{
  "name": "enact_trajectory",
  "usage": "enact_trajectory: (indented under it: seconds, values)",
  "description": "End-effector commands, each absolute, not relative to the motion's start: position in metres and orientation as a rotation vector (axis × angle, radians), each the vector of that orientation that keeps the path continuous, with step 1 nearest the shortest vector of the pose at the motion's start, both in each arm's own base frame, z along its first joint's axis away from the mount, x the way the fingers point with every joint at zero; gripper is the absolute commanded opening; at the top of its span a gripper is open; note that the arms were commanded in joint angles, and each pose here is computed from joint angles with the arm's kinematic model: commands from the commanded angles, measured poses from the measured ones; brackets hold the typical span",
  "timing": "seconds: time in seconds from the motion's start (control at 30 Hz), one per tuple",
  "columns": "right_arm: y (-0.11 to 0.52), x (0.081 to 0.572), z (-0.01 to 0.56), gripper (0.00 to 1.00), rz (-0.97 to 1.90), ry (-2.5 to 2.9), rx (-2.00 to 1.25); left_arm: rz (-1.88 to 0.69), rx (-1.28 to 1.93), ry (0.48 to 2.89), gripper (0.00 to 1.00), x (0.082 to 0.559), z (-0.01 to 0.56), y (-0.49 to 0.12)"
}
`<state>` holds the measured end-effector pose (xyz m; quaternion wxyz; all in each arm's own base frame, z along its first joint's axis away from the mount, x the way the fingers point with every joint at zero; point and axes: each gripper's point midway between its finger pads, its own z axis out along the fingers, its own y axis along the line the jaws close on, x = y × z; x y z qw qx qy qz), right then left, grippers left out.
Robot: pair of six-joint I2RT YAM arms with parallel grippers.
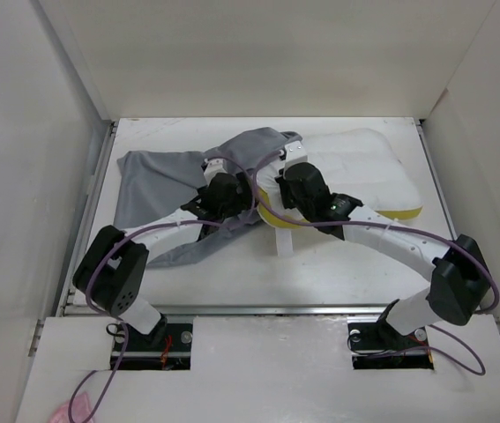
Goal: Put the pillow into the pillowcase
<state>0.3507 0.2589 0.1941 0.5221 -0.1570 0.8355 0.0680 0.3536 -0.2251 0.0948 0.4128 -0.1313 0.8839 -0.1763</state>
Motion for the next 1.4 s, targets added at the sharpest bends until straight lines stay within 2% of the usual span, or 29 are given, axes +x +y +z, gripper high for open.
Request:
enact_trajectory:
  seconds: [0.0, 0.07, 0.1, 0.13, 0.17, 0.2, 0.33, 0.37, 0.47, 0.63, 0.77, 0.93, 1.07, 1.2, 1.3, 1.33, 1.37]
  values:
    - [0.267, 0.369, 0.251, 0.00, 0.233, 1.871, -0.303, -0.574, -0.283, 2.068, 0.88, 0.383, 0.129, -0.251]
    - [0.268, 0.372, 0.260, 0.00, 0.257, 1.857, -0.300, -0.543, -0.267, 2.083, 0.74, 0.396, 0.128, -0.254]
    - [0.270, 0.371, 0.260, 0.00, 0.266, 1.858, -0.308, -0.518, -0.274, 2.095, 0.61, 0.400, 0.124, -0.254]
    - [0.271, 0.373, 0.267, 0.00, 0.276, 1.841, -0.300, -0.486, -0.258, 2.131, 0.33, 0.403, 0.109, -0.255]
    - [0.271, 0.375, 0.263, 0.00, 0.262, 1.848, -0.296, -0.475, -0.256, 2.146, 0.12, 0.407, 0.112, -0.258]
    - [0.273, 0.380, 0.271, 0.00, 0.265, 1.823, -0.275, -0.479, -0.245, 2.170, 0.00, 0.406, 0.110, -0.261]
    - [0.272, 0.406, 0.266, 0.00, 0.204, 1.792, -0.182, -0.517, -0.177, 2.163, 0.00, 0.379, 0.128, -0.267]
    - [0.272, 0.411, 0.271, 0.00, 0.210, 1.778, -0.129, -0.559, -0.147, 2.128, 0.00, 0.369, 0.150, -0.268]
    - [0.272, 0.425, 0.278, 0.00, 0.215, 1.736, 0.010, -0.657, -0.048, 2.172, 0.00, 0.327, 0.162, -0.270]
    - [0.268, 0.451, 0.279, 0.00, 0.190, 1.686, 0.214, -0.765, 0.136, 2.305, 0.00, 0.261, 0.159, -0.273]
    - [0.277, 0.463, 0.260, 0.00, 0.255, 1.693, 0.371, -0.872, 0.265, 2.366, 0.00, 0.229, 0.161, -0.286]
    - [0.281, 0.464, 0.267, 0.00, 0.363, 1.669, 0.540, -0.797, 0.295, 2.503, 0.00, 0.220, 0.131, -0.283]
    - [0.283, 0.469, 0.275, 0.00, 0.370, 1.660, 0.588, -0.939, 0.377, 2.548, 0.00, 0.199, 0.115, -0.310]
    - [0.296, 0.472, 0.248, 0.00, 0.396, 1.696, 0.656, -1.119, 0.491, 2.418, 0.00, 0.191, 0.155, -0.353]
    - [0.310, 0.461, 0.212, 0.00, 0.432, 1.797, 0.608, -1.148, 0.510, 2.336, 0.00, 0.196, 0.186, -0.363]
    - [0.318, 0.452, 0.202, 0.00, 0.453, 1.837, 0.575, -1.130, 0.495, 2.327, 0.02, 0.199, 0.192, -0.361]
    - [0.315, 0.443, 0.183, 0.02, 0.440, 1.885, 0.551, -1.088, 0.466, 2.321, 0.15, 0.207, 0.194, -0.359]
